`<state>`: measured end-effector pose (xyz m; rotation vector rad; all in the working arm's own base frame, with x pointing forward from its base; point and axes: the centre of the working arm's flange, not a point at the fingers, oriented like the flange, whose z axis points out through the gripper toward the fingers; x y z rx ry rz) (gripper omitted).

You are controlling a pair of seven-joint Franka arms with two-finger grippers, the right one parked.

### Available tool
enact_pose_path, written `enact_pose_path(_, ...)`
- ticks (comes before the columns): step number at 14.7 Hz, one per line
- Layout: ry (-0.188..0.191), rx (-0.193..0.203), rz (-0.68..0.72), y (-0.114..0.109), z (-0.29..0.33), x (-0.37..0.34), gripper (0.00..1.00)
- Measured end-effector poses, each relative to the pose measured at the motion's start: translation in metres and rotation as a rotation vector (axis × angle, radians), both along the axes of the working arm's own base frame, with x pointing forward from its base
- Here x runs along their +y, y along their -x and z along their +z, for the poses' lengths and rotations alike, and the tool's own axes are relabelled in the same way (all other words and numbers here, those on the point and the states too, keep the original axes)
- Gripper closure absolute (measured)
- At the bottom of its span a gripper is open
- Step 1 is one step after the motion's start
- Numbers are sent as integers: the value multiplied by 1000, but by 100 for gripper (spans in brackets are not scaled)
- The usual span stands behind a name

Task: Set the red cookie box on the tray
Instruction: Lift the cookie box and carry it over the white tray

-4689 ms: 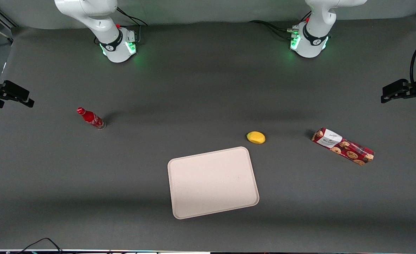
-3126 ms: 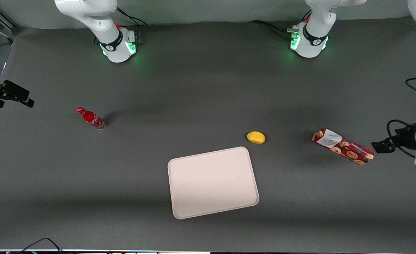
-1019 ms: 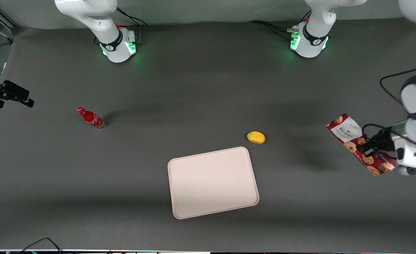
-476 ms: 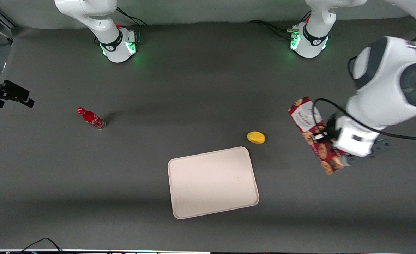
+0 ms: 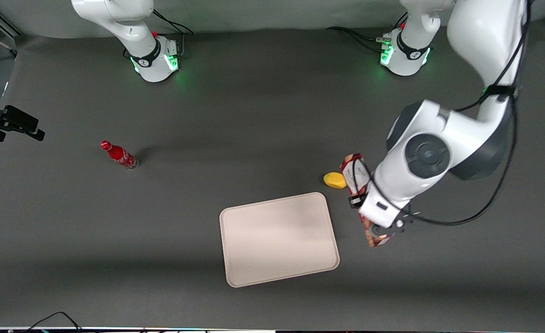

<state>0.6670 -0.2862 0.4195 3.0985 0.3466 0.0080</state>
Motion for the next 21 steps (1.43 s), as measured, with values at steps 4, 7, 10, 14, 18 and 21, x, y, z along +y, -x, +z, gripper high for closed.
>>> enact_pose_path(4,53,-15,-10,-13,-66,-25,87)
enact_pose_path(7,43,-37,-39,-16,-102,-39,87)
enact_pose_path(10,44,-57,-53,-18,-142,-47,87)
enact_pose_path(14,58,-84,-53,-24,-174,-48,87)
enact_pose_path(18,38,-101,-4,-24,-189,-52,87)
enact_pose_path(21,17,-122,31,-17,-201,-66,86)
